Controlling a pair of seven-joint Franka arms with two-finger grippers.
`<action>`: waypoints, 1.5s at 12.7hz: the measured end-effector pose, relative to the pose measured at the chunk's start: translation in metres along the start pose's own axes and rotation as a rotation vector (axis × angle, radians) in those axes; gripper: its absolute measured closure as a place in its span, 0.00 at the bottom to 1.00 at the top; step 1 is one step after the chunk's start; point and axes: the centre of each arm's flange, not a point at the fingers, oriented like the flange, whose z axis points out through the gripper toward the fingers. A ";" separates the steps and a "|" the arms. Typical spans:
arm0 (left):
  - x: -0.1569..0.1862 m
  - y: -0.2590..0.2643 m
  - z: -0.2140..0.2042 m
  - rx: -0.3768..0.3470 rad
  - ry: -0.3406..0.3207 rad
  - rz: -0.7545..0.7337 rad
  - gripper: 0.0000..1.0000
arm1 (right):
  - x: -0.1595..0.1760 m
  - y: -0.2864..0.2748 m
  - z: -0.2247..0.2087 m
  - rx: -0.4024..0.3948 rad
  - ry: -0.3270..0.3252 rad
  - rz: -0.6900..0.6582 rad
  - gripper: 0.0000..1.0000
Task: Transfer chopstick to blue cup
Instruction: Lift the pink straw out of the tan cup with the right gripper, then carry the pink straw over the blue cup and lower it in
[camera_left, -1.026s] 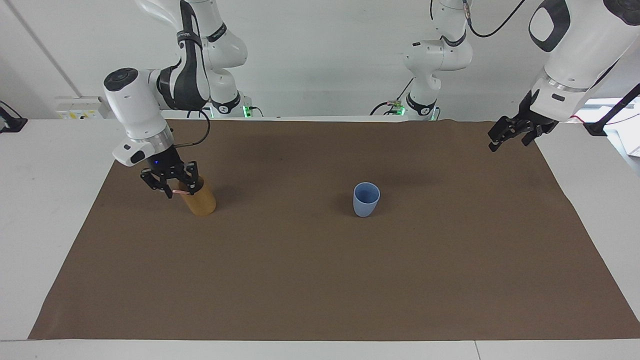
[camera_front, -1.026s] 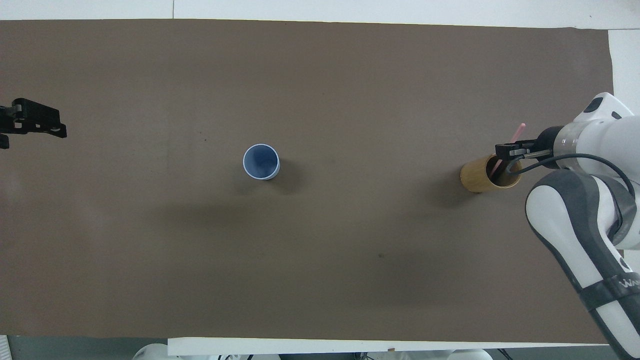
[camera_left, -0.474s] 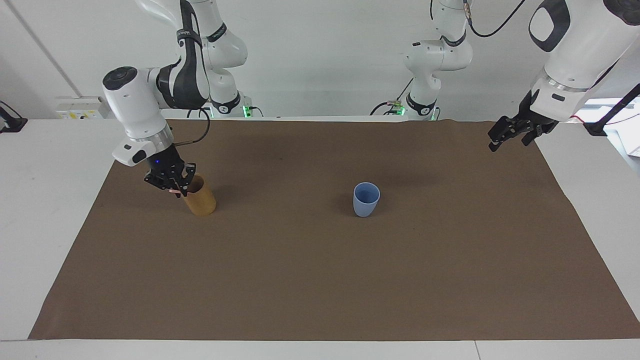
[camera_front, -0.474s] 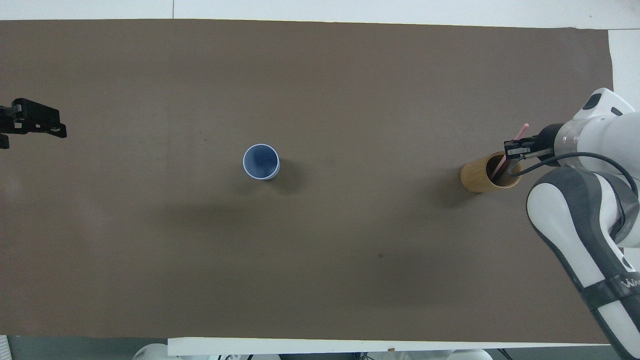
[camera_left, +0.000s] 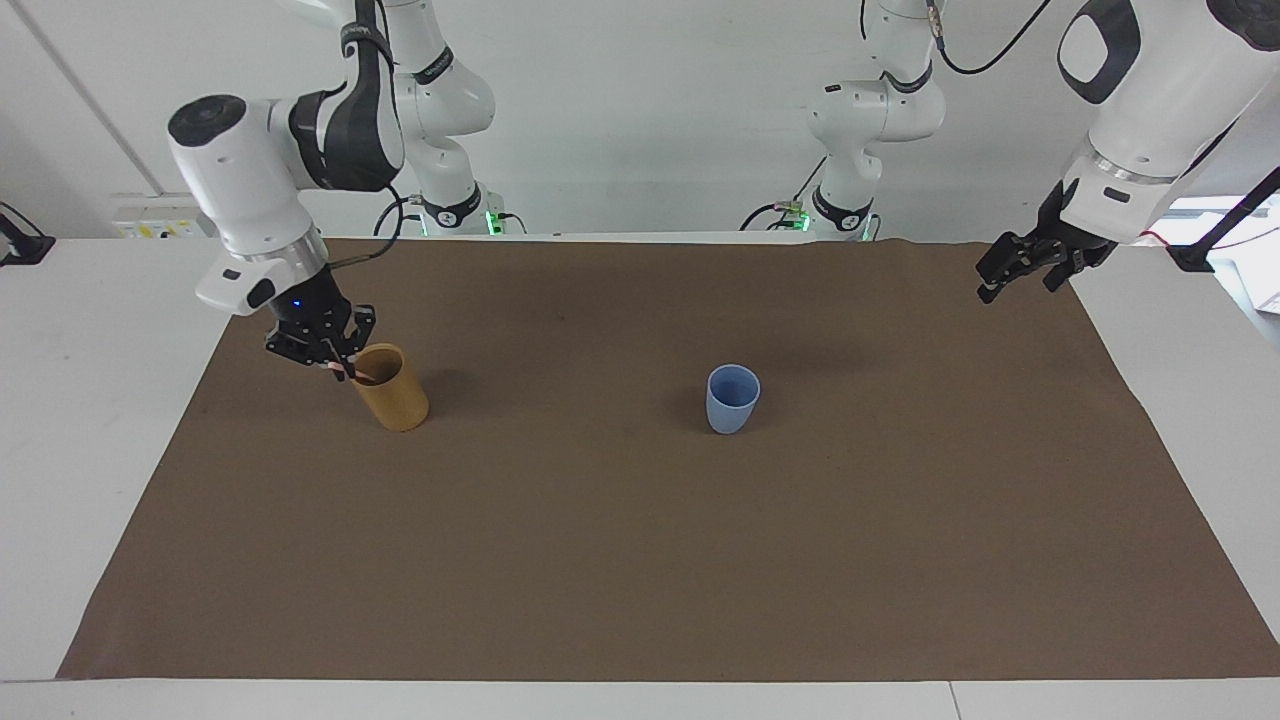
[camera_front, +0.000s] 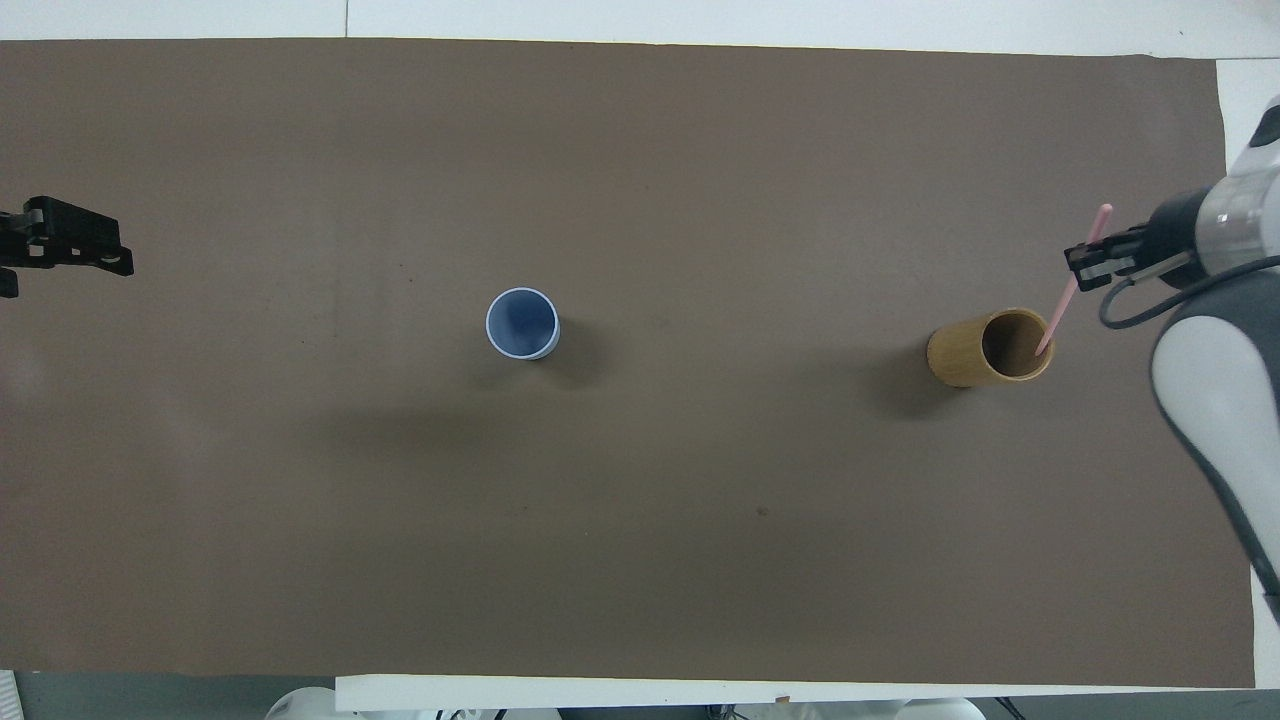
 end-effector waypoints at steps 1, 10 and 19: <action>0.000 0.000 0.000 0.000 0.000 0.000 0.00 | 0.010 -0.009 -0.037 -0.004 0.027 -0.022 0.92; 0.000 0.000 0.000 0.000 0.000 0.000 0.00 | 0.108 -0.397 -0.027 0.102 0.207 0.163 0.92; 0.000 0.000 0.000 0.000 0.000 0.000 0.00 | 0.140 -0.479 0.050 0.106 0.300 0.192 0.92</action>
